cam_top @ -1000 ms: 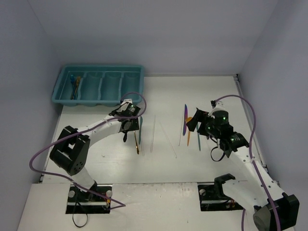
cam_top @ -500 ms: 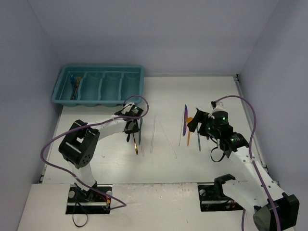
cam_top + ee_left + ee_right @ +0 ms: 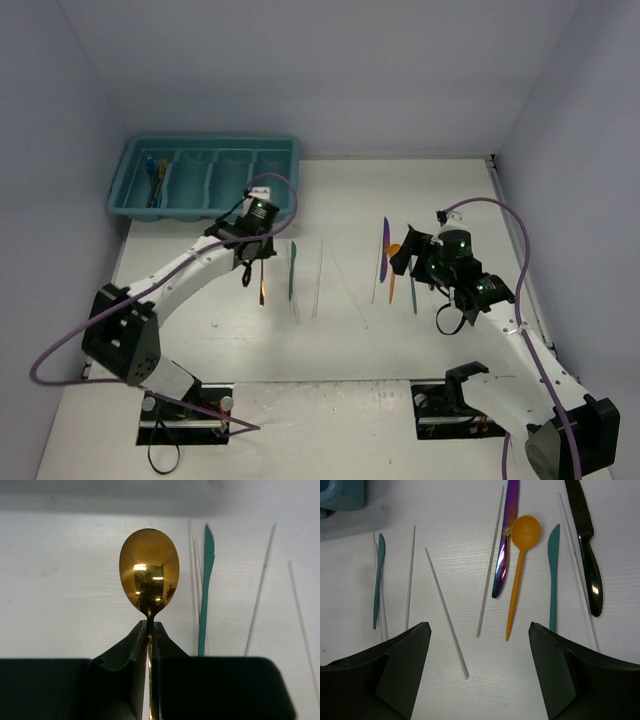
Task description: Sort the eating utensils into containers
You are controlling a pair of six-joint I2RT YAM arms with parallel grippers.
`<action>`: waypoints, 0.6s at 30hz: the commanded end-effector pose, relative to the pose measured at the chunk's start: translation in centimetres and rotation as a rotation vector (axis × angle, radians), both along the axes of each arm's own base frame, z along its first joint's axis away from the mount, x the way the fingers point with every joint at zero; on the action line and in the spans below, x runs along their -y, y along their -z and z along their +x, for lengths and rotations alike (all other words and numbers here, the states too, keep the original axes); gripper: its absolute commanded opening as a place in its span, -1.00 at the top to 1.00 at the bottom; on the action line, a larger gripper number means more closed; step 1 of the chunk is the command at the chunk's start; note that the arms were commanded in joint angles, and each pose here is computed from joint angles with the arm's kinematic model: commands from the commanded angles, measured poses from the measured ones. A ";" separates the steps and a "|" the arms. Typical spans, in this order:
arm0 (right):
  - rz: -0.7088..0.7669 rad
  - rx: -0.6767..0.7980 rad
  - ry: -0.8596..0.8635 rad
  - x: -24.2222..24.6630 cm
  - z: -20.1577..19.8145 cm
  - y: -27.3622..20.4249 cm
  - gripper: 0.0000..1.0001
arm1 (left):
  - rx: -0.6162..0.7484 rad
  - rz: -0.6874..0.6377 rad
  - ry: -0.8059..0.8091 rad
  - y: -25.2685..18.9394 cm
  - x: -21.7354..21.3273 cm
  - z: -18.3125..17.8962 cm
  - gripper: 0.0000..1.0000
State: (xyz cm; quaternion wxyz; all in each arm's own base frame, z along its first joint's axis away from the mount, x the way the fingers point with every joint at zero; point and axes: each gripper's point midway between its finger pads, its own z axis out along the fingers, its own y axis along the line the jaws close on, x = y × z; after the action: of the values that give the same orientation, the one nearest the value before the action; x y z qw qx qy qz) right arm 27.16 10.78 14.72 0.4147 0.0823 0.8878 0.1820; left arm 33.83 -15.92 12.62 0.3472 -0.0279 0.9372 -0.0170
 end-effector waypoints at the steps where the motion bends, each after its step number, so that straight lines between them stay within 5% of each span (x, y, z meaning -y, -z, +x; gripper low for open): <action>1: -0.025 0.025 0.020 0.5 1.1 -0.4 -0.54 | 0.247 0.046 -0.006 -11.0 -6.6 3.5 1.00; 8: -0.048 -0.008 0.023 0.5 1.6 0.5 -0.54 | 0.392 0.102 -0.035 -17.3 -14.7 12.6 1.00; 18: -0.070 -0.045 0.022 0.5 2.2 1.4 -0.54 | 0.467 0.281 -0.072 -15.9 -22.7 27.0 1.00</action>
State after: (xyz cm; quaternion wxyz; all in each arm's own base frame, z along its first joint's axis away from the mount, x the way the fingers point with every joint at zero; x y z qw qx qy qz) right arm 27.56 10.40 11.29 0.3676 0.0799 0.9149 0.1467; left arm 56.36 4.45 24.48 0.4976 -0.0442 0.8630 0.0756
